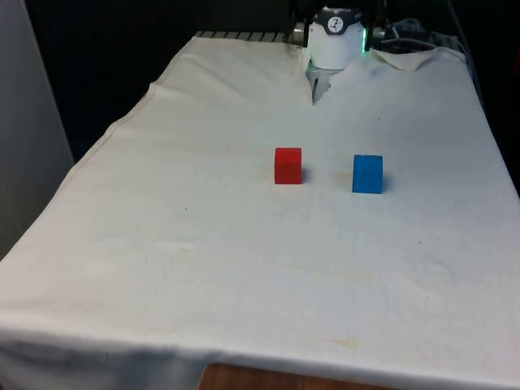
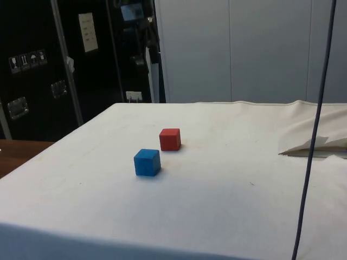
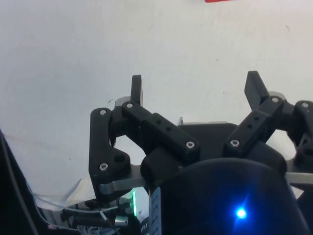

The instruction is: Stack the two cubes.

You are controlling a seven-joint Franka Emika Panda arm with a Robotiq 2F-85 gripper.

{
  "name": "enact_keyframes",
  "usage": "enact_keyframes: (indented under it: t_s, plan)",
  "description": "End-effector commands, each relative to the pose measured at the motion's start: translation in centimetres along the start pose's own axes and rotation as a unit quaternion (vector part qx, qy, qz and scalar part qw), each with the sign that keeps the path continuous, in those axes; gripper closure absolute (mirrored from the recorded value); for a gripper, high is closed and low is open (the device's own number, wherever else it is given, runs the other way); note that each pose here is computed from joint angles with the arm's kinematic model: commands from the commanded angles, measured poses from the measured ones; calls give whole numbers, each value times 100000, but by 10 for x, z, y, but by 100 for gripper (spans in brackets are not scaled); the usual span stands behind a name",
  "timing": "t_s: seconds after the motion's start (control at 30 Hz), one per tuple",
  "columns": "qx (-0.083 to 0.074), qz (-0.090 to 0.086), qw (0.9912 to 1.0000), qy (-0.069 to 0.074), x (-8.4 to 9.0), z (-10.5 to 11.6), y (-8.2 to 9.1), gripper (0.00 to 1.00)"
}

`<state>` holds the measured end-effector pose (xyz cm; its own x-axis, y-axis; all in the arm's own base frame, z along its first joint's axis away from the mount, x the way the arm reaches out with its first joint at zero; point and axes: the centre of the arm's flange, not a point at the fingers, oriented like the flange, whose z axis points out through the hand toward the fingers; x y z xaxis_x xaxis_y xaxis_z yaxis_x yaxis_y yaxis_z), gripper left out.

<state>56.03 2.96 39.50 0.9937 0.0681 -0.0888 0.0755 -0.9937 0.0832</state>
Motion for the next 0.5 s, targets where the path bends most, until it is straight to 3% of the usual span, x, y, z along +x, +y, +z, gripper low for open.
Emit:
enact_keyframes:
  t_s: [0.0, 0.27, 0.47]
  plan:
    - [-372, -63, 99999, 253, 1, 5, 1, 0]
    - [-769, -140, 99996, -311, 1, 24, 4, 0]
    - [-1332, -121, 99985, 1074, -1, 39, 8, 0]
